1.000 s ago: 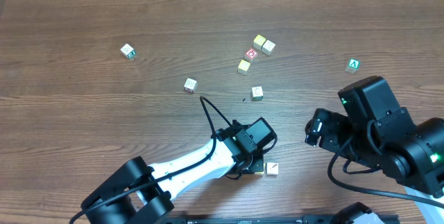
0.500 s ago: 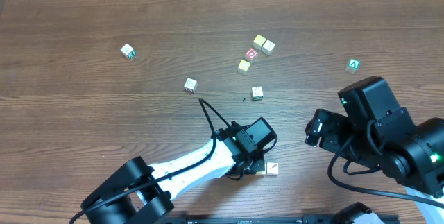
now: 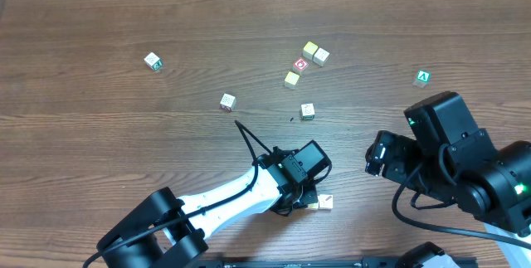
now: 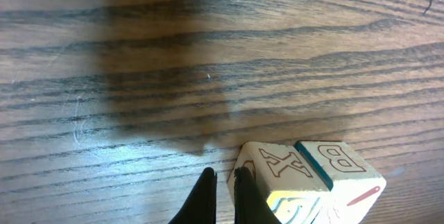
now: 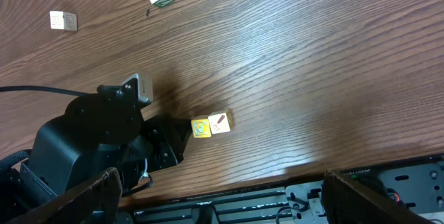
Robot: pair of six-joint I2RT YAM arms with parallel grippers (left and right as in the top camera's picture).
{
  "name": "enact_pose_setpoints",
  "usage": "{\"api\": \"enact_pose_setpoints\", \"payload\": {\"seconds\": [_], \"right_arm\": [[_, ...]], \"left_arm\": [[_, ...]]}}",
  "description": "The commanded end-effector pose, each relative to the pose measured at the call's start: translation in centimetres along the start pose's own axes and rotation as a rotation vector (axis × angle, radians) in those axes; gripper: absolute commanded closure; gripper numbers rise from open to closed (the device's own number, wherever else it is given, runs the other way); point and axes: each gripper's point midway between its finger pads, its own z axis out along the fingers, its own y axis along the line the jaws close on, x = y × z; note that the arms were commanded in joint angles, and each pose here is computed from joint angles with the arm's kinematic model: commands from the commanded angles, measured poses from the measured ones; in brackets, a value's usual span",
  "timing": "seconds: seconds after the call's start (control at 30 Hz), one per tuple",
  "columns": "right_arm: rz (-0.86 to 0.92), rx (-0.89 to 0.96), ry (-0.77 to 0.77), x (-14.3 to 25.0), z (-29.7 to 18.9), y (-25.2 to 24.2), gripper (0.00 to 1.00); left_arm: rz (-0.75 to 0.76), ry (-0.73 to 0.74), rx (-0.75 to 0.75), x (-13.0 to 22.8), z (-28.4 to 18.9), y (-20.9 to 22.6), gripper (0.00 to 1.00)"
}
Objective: Flip 4 blocks
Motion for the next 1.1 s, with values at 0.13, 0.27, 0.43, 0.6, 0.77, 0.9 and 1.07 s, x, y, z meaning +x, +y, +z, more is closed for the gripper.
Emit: {"api": "enact_pose_setpoints", "payload": {"seconds": [0.13,0.27,0.43,0.6,0.77,0.9,1.07], "right_arm": [[-0.005,-0.023,-0.037,-0.39,-0.93,0.11,0.07],[-0.005,-0.023,-0.037,-0.39,-0.93,0.11,0.07],[-0.005,-0.023,-0.037,-0.39,-0.93,0.11,0.07],[-0.005,-0.023,-0.037,-0.39,-0.93,0.11,0.07],[-0.005,-0.023,-0.037,-0.40,-0.94,0.12,0.07],[-0.005,-0.023,-0.037,-0.39,-0.93,0.11,0.07],[-0.005,-0.022,-0.036,-0.37,-0.93,0.08,0.07]], "left_arm": [[-0.090,0.011,0.001,0.09,0.14,0.09,0.96],[-0.119,0.012,0.000,0.11,0.15,0.13,0.96],[-0.177,0.011,0.001,0.10,0.15,0.10,0.96],[-0.202,0.014,0.002,0.14,0.14,0.06,0.96],[-0.221,0.015,0.002,0.16,0.14,0.05,0.96],[-0.231,0.015,0.002,0.16,0.14,0.07,0.96],[-0.154,-0.002,-0.015,-0.28,0.11,0.55,0.96]]}}
